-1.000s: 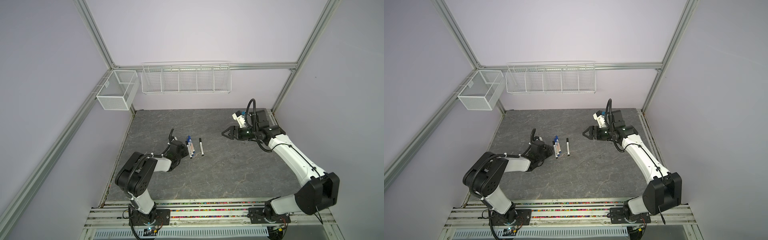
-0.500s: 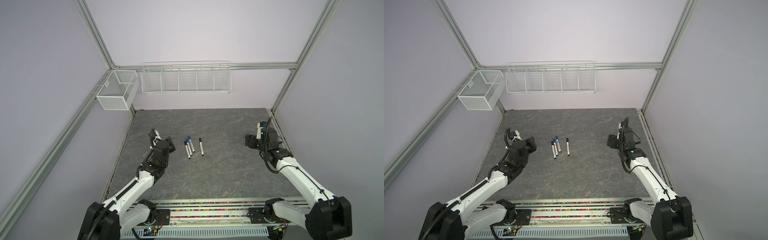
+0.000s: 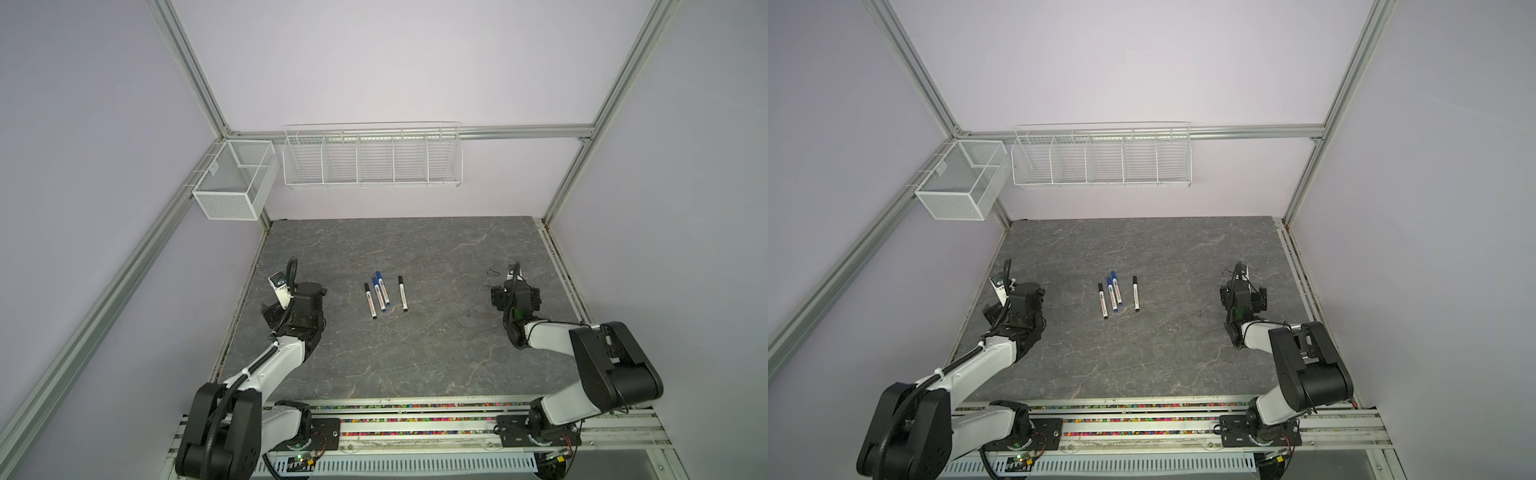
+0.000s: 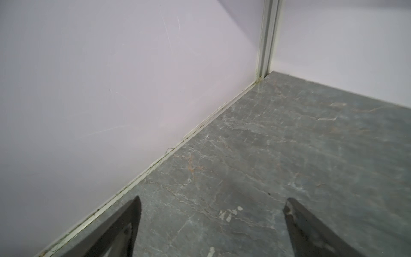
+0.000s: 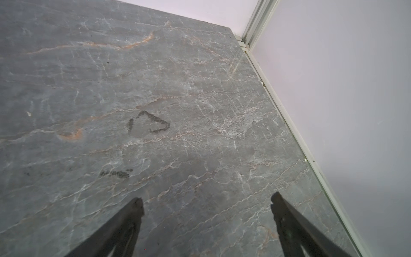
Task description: Insert the pens into the pen caps
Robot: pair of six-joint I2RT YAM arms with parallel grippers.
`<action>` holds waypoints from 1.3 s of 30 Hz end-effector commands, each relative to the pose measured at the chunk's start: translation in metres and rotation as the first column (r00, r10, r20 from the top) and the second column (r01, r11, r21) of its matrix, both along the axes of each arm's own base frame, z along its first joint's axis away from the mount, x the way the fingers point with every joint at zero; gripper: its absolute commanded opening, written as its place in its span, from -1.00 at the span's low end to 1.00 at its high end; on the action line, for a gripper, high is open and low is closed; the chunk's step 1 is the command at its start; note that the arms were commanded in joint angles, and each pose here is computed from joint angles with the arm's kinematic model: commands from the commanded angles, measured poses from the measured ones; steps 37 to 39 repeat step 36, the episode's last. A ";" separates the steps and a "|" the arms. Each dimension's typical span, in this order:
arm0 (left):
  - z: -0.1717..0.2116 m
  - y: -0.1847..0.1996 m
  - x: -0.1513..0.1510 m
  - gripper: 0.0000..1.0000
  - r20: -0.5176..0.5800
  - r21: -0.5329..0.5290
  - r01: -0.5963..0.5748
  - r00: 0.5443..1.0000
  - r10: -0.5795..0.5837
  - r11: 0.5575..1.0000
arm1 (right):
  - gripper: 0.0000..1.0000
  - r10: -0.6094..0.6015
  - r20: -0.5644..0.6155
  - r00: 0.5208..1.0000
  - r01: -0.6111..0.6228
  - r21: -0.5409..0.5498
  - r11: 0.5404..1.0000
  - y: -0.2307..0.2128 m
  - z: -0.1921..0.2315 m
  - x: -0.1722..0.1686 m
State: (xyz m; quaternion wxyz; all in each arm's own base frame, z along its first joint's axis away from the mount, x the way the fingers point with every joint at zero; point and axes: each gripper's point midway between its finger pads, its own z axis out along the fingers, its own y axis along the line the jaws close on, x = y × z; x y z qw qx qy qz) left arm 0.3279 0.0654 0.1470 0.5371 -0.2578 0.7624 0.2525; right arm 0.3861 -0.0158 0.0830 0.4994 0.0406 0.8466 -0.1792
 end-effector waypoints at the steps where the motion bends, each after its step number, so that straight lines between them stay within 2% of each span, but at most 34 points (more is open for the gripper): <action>1: 0.008 0.000 0.013 0.99 0.088 0.052 0.027 0.996 -0.031 0.998 | 0.79 0.061 0.100 0.993 -0.065 0.041 0.997 0.000 0.022 0.014; 4: 0.009 -0.010 0.030 0.99 0.149 0.026 0.142 0.978 -0.144 0.990 | 0.79 0.118 0.068 0.991 -0.126 0.115 0.985 0.003 0.016 0.020; 8: -0.003 -0.017 0.048 0.98 0.185 0.043 0.239 0.952 -0.243 0.970 | 0.78 0.194 0.066 0.979 -0.203 0.172 0.964 0.009 0.013 0.021; 10: -0.015 -0.036 0.054 0.98 0.113 0.005 0.363 0.926 -0.361 0.932 | 0.78 0.261 0.108 0.959 -0.278 0.192 0.941 0.016 0.010 0.013; 12: -0.021 -0.047 0.059 0.98 0.139 0.038 0.433 0.890 -0.434 0.901 | 0.78 0.285 0.222 0.932 -0.322 0.152 0.934 0.020 0.014 0.010; 13: -0.019 -0.043 0.060 0.98 0.166 0.073 0.413 0.892 -0.419 0.908 | 0.78 0.285 0.180 0.941 -0.315 0.169 0.934 0.020 0.014 0.010; 14: -0.025 -0.042 0.059 0.98 0.129 0.029 0.409 0.903 -0.409 0.912 | 0.78 0.267 0.134 0.954 -0.290 0.190 0.938 0.017 0.006 0.008; 16: -0.026 -0.035 0.063 0.98 0.103 -0.025 0.386 0.919 -0.382 0.922 | 0.78 0.234 0.180 0.955 -0.264 0.164 0.951 0.011 0.012 0.010; 18: -0.026 -0.032 0.068 0.98 0.128 0.001 0.390 0.913 -0.387 0.921 | 0.77 0.215 0.162 0.963 -0.240 0.159 0.958 0.010 0.010 0.006; 20: -0.028 -0.031 0.068 0.98 0.103 -0.028 0.381 0.921 -0.377 0.924 | 0.78 0.213 0.172 0.962 -0.241 0.156 0.958 0.010 0.012 0.008; 32: -0.026 -0.031 0.068 0.98 0.123 -0.016 0.387 0.916 -0.382 0.922 | 0.77 0.234 0.151 0.961 -0.262 0.207 0.943 0.008 0.007 0.011; 39: -0.026 -0.031 0.068 0.98 0.124 -0.016 0.388 0.915 -0.383 0.922 | 0.77 0.238 0.162 0.958 -0.267 0.193 0.944 0.010 0.009 0.010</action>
